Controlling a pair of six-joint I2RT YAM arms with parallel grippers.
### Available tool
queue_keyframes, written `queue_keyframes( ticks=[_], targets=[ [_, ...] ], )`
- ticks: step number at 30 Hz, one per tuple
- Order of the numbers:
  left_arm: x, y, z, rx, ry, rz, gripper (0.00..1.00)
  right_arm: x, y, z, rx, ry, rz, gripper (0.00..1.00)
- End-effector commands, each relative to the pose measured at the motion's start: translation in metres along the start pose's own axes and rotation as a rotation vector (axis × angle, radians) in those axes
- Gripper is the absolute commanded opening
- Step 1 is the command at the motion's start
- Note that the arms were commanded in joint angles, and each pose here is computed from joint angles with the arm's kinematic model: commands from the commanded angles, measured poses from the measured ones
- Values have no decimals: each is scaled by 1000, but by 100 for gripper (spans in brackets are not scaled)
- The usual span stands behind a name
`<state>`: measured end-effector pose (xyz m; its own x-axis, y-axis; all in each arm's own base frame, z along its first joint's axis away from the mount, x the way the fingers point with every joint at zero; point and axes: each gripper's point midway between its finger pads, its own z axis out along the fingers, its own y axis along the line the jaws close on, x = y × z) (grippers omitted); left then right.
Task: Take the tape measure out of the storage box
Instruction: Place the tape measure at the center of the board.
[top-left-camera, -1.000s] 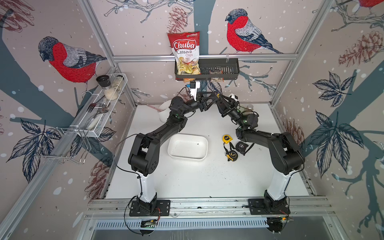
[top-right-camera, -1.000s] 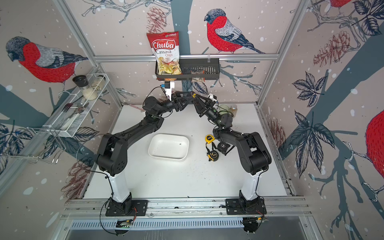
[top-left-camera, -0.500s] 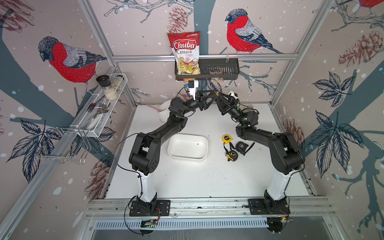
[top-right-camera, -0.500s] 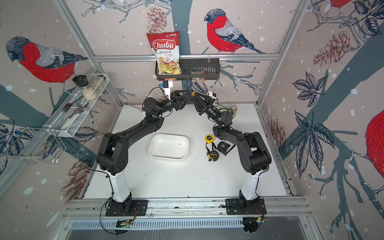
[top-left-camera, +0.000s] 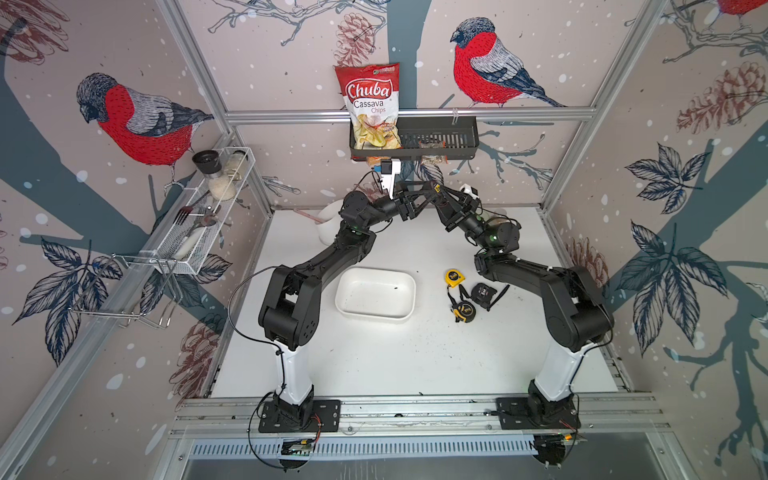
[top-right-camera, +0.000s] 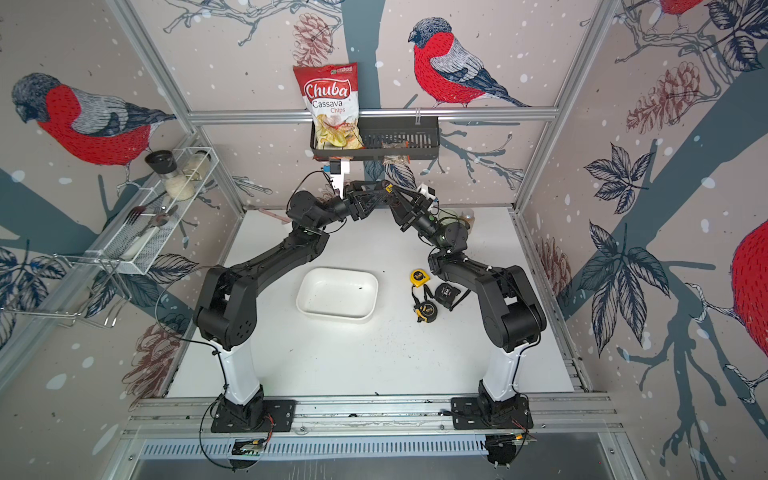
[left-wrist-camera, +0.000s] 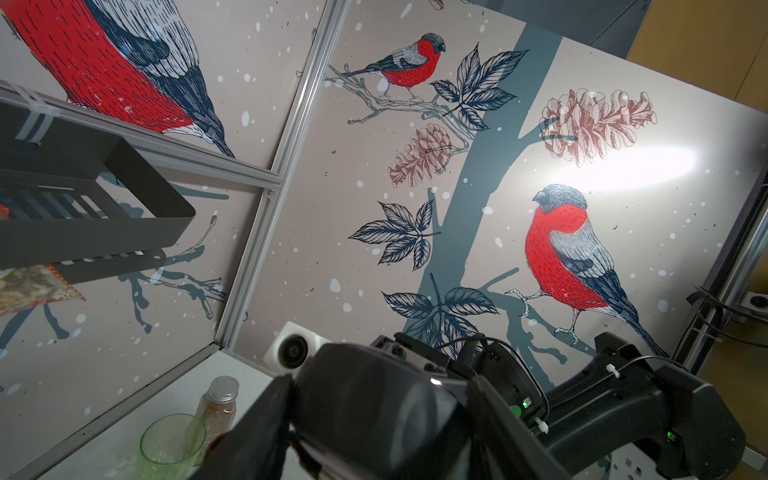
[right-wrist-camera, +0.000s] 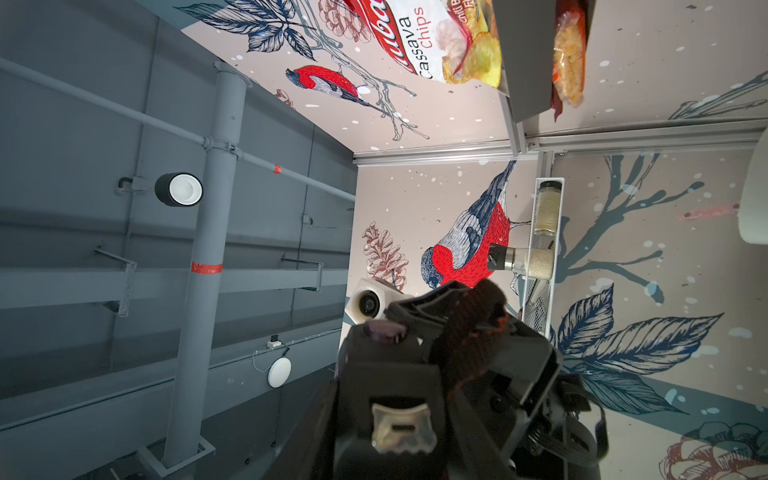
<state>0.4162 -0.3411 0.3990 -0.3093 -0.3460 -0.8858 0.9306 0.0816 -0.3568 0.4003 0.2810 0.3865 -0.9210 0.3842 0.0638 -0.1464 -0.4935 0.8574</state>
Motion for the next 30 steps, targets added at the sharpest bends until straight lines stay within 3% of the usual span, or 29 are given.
queue_keyframes(
  ticks=[1, 6, 9, 17, 22, 30],
  targets=[
    [35, 24, -4, -96, 123, -156, 50, 47, 50, -5, -117, 185, -55, 0],
    [27, 26, -8, -151, 116, -122, 71, 43, 49, -8, -75, 168, -84, 0],
    [23, 30, -12, -188, 105, -113, 97, 41, 46, -8, -43, 165, -97, 0],
    [15, 43, -20, -255, 80, -122, 97, 41, 32, -15, 81, 179, -125, 0],
    [7, 35, -23, -267, 94, -117, 97, 23, 7, -33, 300, 138, -224, 0],
    [1, 33, -36, -417, 184, -85, 97, -7, -60, -81, 667, 128, -320, 0]
  ],
)
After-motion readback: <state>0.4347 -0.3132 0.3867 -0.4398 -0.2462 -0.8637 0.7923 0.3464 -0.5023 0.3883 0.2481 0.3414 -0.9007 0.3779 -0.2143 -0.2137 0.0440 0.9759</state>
